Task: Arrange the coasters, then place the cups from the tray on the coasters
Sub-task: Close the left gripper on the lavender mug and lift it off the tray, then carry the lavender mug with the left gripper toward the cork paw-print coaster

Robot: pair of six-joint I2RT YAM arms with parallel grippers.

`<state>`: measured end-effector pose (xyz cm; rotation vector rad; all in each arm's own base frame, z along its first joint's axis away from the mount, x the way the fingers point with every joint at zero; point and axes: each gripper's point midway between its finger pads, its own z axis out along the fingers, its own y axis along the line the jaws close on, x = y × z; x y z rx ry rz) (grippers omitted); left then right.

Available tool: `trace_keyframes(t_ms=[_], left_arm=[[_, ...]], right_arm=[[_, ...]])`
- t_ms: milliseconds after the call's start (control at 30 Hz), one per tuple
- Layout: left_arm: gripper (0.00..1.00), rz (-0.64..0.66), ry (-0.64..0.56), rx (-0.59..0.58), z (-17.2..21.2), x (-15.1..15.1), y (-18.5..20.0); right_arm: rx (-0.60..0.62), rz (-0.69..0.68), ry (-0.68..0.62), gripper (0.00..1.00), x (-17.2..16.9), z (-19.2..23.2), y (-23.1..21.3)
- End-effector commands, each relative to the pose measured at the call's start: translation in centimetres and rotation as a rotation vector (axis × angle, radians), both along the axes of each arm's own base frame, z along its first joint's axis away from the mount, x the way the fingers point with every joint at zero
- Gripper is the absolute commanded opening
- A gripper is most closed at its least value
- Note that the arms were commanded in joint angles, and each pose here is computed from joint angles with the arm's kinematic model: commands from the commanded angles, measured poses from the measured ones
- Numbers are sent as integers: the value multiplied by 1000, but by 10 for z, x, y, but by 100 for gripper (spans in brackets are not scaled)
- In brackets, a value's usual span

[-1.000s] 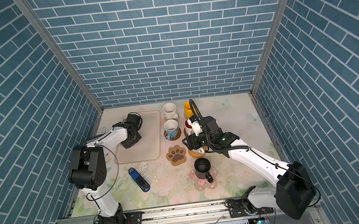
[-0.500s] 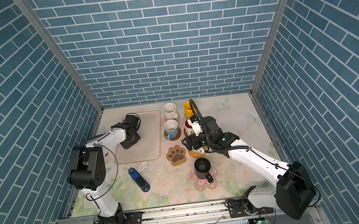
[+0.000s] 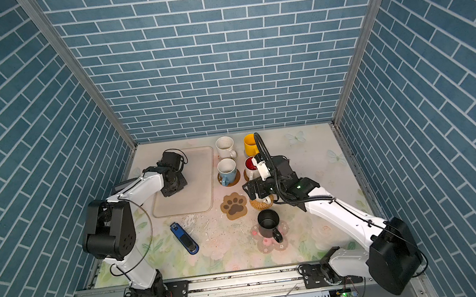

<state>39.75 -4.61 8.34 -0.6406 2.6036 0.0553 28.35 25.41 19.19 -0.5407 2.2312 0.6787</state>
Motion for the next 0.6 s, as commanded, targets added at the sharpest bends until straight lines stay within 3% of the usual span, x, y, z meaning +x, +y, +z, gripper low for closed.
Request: trace_keyframes(t_ms=[0, 567], left_arm=[[0, -97, -88, 11, 35, 2, -13], [0, -462, -190, -11, 79, -58, -88]], right_arm=[[3, -33, -43, 99, 5, 3, -9], [58, -118, -71, 99, 19, 7, -36]])
